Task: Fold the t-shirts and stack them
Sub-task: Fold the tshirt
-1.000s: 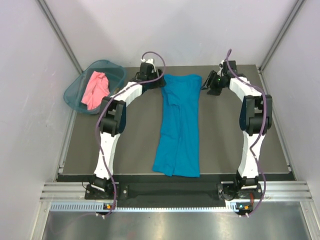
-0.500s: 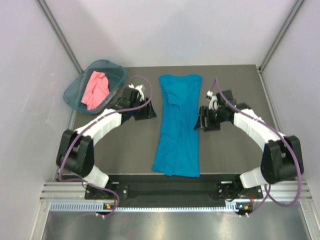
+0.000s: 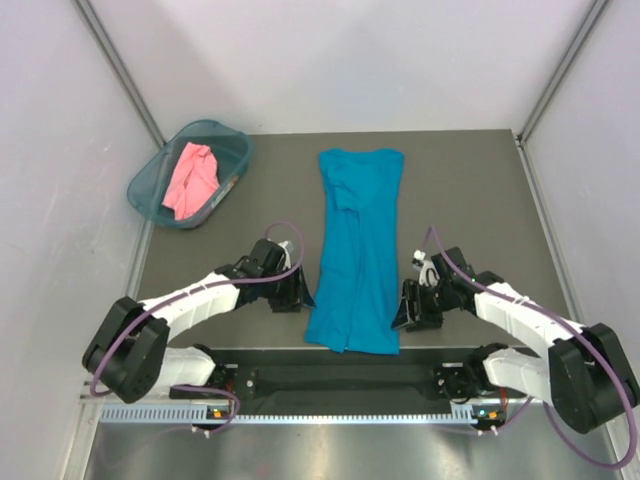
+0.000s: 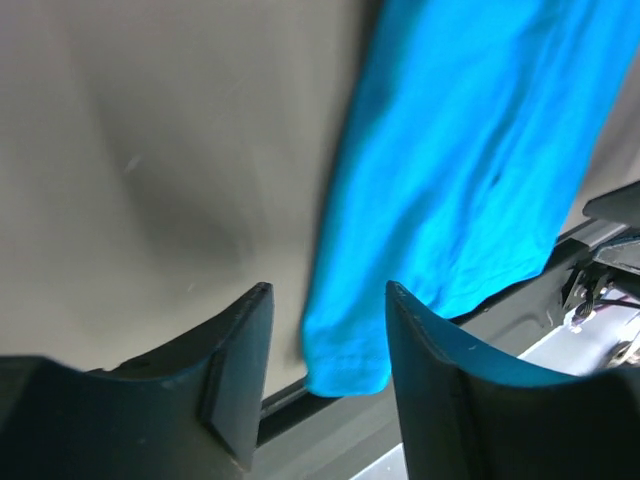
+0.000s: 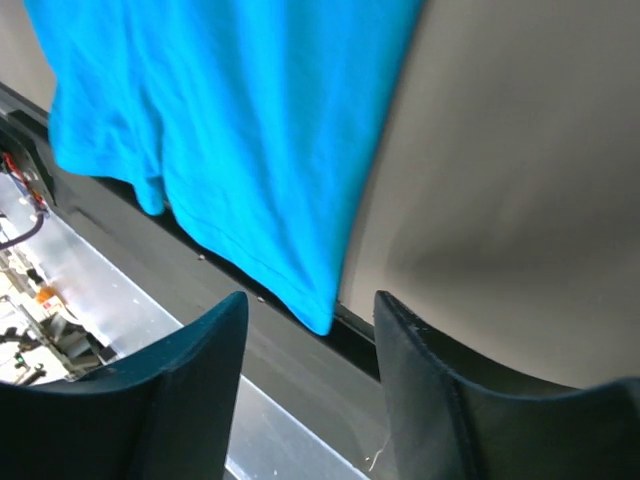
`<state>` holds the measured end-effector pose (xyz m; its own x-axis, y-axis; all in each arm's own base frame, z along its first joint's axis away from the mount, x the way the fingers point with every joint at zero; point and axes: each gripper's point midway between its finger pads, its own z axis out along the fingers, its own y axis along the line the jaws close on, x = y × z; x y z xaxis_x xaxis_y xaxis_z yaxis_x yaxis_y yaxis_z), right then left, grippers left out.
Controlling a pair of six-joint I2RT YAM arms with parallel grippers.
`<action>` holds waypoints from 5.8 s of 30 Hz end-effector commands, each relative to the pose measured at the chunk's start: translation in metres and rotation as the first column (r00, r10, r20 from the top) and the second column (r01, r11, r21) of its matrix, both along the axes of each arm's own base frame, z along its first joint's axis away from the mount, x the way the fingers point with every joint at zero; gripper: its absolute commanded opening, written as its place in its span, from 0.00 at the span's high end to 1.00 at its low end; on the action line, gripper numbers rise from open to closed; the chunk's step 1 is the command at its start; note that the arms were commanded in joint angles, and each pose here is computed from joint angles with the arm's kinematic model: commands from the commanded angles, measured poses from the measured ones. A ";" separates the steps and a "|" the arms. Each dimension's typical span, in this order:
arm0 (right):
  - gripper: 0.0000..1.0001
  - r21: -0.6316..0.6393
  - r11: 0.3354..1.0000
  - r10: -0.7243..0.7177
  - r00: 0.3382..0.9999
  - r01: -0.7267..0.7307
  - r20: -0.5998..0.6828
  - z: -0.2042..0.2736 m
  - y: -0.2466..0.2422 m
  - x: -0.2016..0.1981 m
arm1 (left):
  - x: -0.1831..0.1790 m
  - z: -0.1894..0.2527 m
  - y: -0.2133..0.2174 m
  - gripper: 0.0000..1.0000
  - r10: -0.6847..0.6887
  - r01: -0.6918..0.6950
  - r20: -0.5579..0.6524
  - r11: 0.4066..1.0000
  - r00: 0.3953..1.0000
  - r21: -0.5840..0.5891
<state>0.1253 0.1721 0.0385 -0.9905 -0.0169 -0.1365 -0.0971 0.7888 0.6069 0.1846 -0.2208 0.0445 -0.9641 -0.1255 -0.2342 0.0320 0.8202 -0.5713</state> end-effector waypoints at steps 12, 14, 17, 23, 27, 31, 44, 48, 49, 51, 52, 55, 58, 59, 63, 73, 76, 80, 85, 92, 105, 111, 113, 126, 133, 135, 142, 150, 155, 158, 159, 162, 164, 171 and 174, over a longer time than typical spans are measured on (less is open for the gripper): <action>0.49 0.031 0.999 -0.034 0.997 0.036 -0.065 -0.015 0.002 -0.021 | -0.034 -0.015 0.011 0.46 0.127 -0.131 -0.157 0.991 0.979 -0.016; 0.49 0.030 0.999 -0.030 0.996 0.033 -0.078 -0.016 0.002 -0.026 | -0.039 -0.016 0.008 0.46 0.125 -0.134 -0.186 0.990 0.975 -0.037; 0.50 0.035 0.999 -0.028 0.996 0.031 -0.082 -0.015 0.001 -0.031 | -0.047 -0.021 0.012 0.46 0.131 -0.136 -0.230 0.991 0.964 -0.008; 0.52 0.064 0.997 -0.045 0.995 0.050 -0.084 -0.008 0.003 -0.036 | -0.055 -0.021 0.013 0.48 0.145 -0.148 -0.257 0.989 0.955 0.006; 0.52 0.061 0.997 -0.044 0.995 0.049 -0.085 -0.008 0.002 -0.040 | -0.064 -0.023 0.013 0.48 0.134 -0.134 -0.285 0.991 0.949 0.022; 0.52 0.056 0.997 -0.047 0.995 0.052 -0.088 -0.013 0.000 -0.043 | -0.065 -0.024 0.011 0.49 0.128 -0.128 -0.290 0.992 0.948 0.020; 0.52 0.047 0.998 -0.040 0.994 0.045 -0.098 -0.019 0.003 -0.041 | -0.074 -0.029 0.000 0.55 0.100 -0.102 -0.333 0.995 0.938 0.012; 0.52 0.045 0.998 -0.038 0.994 0.043 -0.102 -0.021 0.004 -0.040 | -0.073 -0.028 -0.003 0.59 0.100 -0.106 -0.335 0.994 0.937 -0.001; 0.52 0.048 0.998 -0.037 0.994 0.042 -0.101 -0.022 0.005 -0.040 | -0.072 -0.029 -0.002 0.62 0.105 -0.111 -0.330 0.994 0.938 0.003; 0.52 0.052 0.998 -0.038 0.995 0.044 -0.097 -0.023 0.005 -0.039 | -0.070 -0.029 -0.002 0.64 0.111 -0.117 -0.322 0.993 0.940 0.003; 0.51 0.048 0.998 -0.043 0.994 0.048 -0.103 -0.025 0.005 -0.039 | -0.067 -0.028 -0.003 0.66 0.112 -0.119 -0.313 0.993 0.943 -0.002; 0.52 0.063 0.997 -0.048 0.994 0.055 -0.102 -0.026 0.009 -0.035 | -0.066 -0.028 -0.004 0.75 0.110 -0.117 -0.310 0.993 0.944 -0.004; 0.51 0.083 0.995 -0.052 0.993 0.060 -0.102 -0.024 0.014 -0.031 | -0.066 -0.027 -0.004 0.81 0.112 -0.121 -0.305 0.993 0.946 -0.008; 0.52 0.082 0.995 -0.053 0.993 0.062 -0.105 -0.026 0.014 -0.031 | -0.066 -0.026 -0.004 0.82 0.111 -0.120 -0.304 0.993 0.946 -0.011; 0.56 0.088 0.994 -0.051 0.992 0.061 -0.113 -0.028 0.017 -0.030 | -0.066 -0.024 -0.005 0.96 0.104 -0.115 -0.299 0.993 0.949 -0.021; 1.00 0.124 0.991 -0.039 0.997 0.046 -0.064 -0.006 0.019 -0.033 | -0.084 -0.014 -0.006 1.00 0.084 -0.099 -0.294 0.994 0.952 -0.035; 1.00 0.112 0.992 -0.041 0.995 0.051 -0.091 -0.009 0.014 -0.045 | -0.095 -0.014 -0.003 1.00 0.093 -0.110 -0.310 0.993 0.946 -0.036; 1.00 0.123 0.990 -0.057 0.993 0.069 -0.103 -0.008 0.012 -0.052 | -0.107 -0.011 -0.004 1.00 0.092 -0.113 -0.336 0.993 0.937 -0.043; 1.00 0.097 0.993 -0.064 0.998 0.066 -0.027 0.015 0.015 -0.027 | -0.088 0.015 -0.013 1.00 0.075 -0.092 -0.251 0.994 0.965 -0.055; 1.00 0.085 0.994 -0.072 0.995 0.066 0.071 0.060 0.030 0.051 | 0.000 0.063 -0.026 1.00 0.098 -0.097 -0.026 0.993 0.995 0.060; 1.00 0.036 0.994 -0.103 0.990 0.100 0.093 0.075 0.022 0.205 | 0.199 0.065 -0.046 1.00 0.069 -0.068 -0.037 0.997 0.997 0.032; 1.00 0.042 0.992 -0.121 0.990 0.118 0.066 0.061 0.012 0.243 | 0.236 0.051 -0.055 1.00 0.082 -0.082 -0.051 0.997 0.995 -0.003; 1.00 0.049 0.992 -0.122 0.991 0.119 0.060 0.059 0.011 0.249 | 0.241 0.047 -0.053 1.00 0.094 -0.095 -0.057 0.995 0.994 -0.007; 1.00 0.088 0.987 -0.135 0.990 0.131 0.046 0.049 0.004 0.292 | 0.268 0.030 -0.051 1.00 0.125 -0.128 -0.080 0.991 0.989 -0.031; 0.93 0.094 0.987 -0.136 0.990 0.132 0.036 0.042 0.001 0.305 | 0.282 0.026 -0.055 1.00 0.139 -0.144 -0.085 0.988 0.987 -0.051; 0.88 0.087 0.986 -0.144 0.989 0.141 0.033 0.038 -0.002 0.308 | 0.286 0.023 -0.054 0.91 0.148 -0.151 -0.084 0.988 0.985 -0.039; 0.59 0.072 0.978 -0.198 0.978 0.193 0.069 0.044 -0.015 0.341 | 0.312 0.063 -0.028 0.62 0.223 -0.228 0.084 0.972 0.971 0.058; 0.52 -0.059 0.986 -0.143 0.973 0.156 0.181 0.087 -0.026 0.325 | 0.274 0.111 -0.024 0.60 0.152 -0.156 0.163 0.988 0.975 0.008; 0.54 0.013 1.000 -0.004 0.988 0.002 0.155 0.087 0.028 0.258 | 0.219 0.105 -0.065 0.73 0.010 0.024 0.156 0.976 0.988 -0.215; 0.79 0.110 0.991 0.059 0.992 -0.072 0.115 0.075 0.063 0.229 | 0.199 0.096 -0.085 0.80 -0.024 0.068 0.133 0.938 0.991 -0.339; 0.86 0.150 0.984 0.084 0.992 -0.097 0.092 0.073 0.072 0.220 | 0.194 0.093 -0.090 0.83 -0.021 0.056 0.100 0.931 0.995 -0.362; 0.96 0.178 0.977 0.113 0.992 -0.121 0.050 0.058 0.085 0.206 | 0.189 0.072 -0.095 0.87 -0.034 0.051 0.054 0.935 0.998 -0.350; 0.98 0.196 0.973 0.120 0.992 -0.123 0.028 0.045 0.089 0.199 | 0.187 0.054 -0.095 0.90 -0.027 0.030 0.015 0.938 1.000 -0.345; 0.99 0.178 0.977 0.127 0.990 -0.114 -0.067 0.003 0.068 0.176 | 0.156 -0.014 -0.054 0.97 0.062 -0.076 -0.145 0.992 0.987 -0.096; 0.99 0.140 0.987 0.099 0.990 -0.085 -0.098 -0.013 0.047 0.167 | 0.132 -0.033 -0.042 0.97 0.043 -0.052 -0.201 0.998 0.979 -0.042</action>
<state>0.2864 0.2335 0.0316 -0.9947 -0.1032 0.0026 -0.0696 0.6895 0.7209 0.3327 -0.2795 0.0251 -0.9788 -0.2018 -0.0360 -0.1278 0.7381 -0.6625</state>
